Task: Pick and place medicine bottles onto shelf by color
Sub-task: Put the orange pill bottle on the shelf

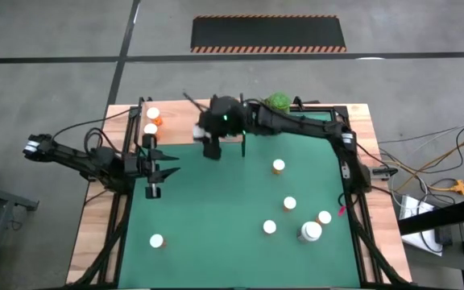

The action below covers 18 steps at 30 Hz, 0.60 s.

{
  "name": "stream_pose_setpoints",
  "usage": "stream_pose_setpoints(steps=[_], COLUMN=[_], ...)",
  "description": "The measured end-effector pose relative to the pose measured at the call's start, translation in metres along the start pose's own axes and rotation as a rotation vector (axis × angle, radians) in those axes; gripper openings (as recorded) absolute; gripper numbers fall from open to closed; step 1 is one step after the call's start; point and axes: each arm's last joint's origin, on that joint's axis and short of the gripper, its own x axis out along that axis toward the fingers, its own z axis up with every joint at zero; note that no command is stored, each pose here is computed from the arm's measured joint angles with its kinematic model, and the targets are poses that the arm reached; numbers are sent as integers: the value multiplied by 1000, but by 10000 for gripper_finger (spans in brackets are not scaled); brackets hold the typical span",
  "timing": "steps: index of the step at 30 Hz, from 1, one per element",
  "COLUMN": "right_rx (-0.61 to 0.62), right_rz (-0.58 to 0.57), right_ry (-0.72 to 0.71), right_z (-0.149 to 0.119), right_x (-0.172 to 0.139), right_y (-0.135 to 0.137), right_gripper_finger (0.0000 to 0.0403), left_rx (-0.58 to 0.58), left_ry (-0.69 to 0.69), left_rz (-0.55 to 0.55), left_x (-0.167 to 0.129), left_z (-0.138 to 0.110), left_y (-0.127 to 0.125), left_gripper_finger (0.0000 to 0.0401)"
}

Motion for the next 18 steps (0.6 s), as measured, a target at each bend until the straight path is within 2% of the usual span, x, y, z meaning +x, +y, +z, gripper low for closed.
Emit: stream_pose_setpoints(steps=[3, 9, 15, 18], right_rx=[33, 60, 41, 23], right_rz=[24, 31, 21, 24], right_ry=[20, 73, 75, 77], right_z=[-10, -32, -36, -36], right_x=[17, 50, 58, 58], right_y=[-19, -40, -47, -46], right_gripper_finger=[205, 205, 207, 220], left_rx=[1, 2, 3, 4], left_ry=[-7, -11, -10, -11], left_rz=[3, 4, 4, 4], left_x=[-1, -2, -2, -2], left_z=[1, 2, 2, 2], left_y=[1, 1, 1, 1], left_gripper_finger=[104, 104, 104, 104])
